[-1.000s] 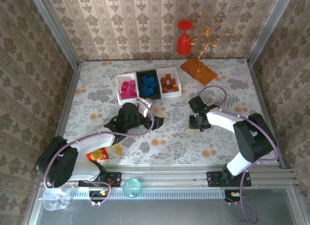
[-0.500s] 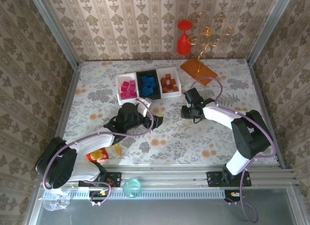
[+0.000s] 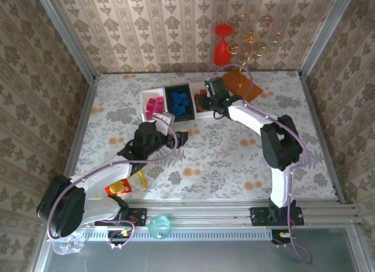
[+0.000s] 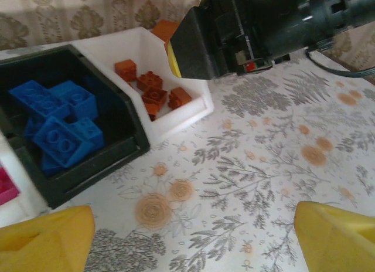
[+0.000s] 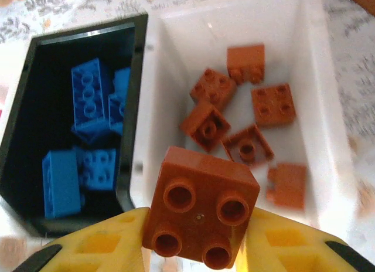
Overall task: Sort the legos into containers by color
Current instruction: Place the lego in the container.
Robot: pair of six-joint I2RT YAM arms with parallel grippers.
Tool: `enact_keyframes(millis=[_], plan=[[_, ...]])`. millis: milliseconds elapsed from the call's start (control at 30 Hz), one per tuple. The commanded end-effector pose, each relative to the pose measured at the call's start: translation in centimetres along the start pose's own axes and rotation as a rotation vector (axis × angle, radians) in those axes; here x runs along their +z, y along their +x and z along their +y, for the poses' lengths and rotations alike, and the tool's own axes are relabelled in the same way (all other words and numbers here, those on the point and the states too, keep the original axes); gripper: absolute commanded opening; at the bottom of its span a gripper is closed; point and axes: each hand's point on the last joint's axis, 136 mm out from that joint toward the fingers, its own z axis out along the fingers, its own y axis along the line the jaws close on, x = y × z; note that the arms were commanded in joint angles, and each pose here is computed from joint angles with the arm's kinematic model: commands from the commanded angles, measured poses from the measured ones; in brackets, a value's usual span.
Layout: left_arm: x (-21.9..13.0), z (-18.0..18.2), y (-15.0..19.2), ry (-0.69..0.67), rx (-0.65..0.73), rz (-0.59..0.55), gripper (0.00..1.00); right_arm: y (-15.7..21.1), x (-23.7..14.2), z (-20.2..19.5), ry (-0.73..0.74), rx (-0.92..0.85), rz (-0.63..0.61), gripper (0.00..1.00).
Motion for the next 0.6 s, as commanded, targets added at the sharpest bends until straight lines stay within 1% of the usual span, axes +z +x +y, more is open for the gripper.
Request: enact_keyframes(millis=[0,100,200,300,367,500,567], plan=[[-0.7,0.5,-0.1,-0.019,-0.03,-0.011,0.9,-1.8,2.5,-1.5,0.065,0.002,-0.028,0.41],[-0.9,0.5,-0.3,-0.018,-0.031,-0.017,0.9,-2.6,4.1,-1.9,0.068,0.027,-0.025,0.43],[-1.0,0.6,-0.4,-0.018,-0.034,-0.021,0.9,-3.8,3.8,-1.1,0.025,0.038,-0.044,0.5],[-1.0,0.6,-0.4,-0.017,-0.035,-0.022,0.9,-4.9,1.8,-0.4,-0.008,0.027,-0.079,0.55],[-1.0,0.6,-0.4,-0.016,-0.035,-0.022,0.9,-5.4,0.1,0.0,-0.036,0.021,-0.107,0.56],[-1.2,0.8,-0.4,-0.027,-0.037,-0.027,0.9,-5.2,-4.0,0.4,-0.083,0.008,-0.149,0.6],[-1.4,1.1,-0.4,-0.039,-0.039,-0.032,0.9,-4.5,-5.9,0.0,-0.081,-0.007,-0.162,0.62]])
